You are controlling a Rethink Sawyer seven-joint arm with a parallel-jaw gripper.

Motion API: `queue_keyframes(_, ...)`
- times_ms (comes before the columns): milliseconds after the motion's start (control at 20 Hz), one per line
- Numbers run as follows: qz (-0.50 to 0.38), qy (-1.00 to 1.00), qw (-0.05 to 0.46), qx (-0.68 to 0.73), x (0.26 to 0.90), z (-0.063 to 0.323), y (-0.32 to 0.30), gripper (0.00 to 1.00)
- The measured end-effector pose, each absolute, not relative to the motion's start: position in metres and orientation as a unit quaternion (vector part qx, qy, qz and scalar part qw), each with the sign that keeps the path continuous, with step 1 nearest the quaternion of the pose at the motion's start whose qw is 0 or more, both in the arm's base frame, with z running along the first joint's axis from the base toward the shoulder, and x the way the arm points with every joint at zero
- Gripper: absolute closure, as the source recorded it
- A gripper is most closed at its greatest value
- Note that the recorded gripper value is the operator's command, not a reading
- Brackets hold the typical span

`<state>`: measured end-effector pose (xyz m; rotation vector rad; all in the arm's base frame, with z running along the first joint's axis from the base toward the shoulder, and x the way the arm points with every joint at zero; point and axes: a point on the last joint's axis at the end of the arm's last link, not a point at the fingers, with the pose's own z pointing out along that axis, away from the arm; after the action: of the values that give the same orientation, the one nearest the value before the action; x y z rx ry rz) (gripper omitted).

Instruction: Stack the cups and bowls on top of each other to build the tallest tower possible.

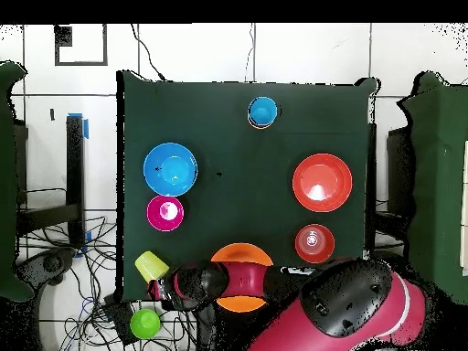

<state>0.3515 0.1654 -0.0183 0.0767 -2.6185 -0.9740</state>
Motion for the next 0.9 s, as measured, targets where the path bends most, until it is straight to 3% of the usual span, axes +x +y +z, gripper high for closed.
queue_keyframes(900, -0.331, -0.931, 0.152, 0.035, 0.3603, -0.0165, 0.1653, 0.0)
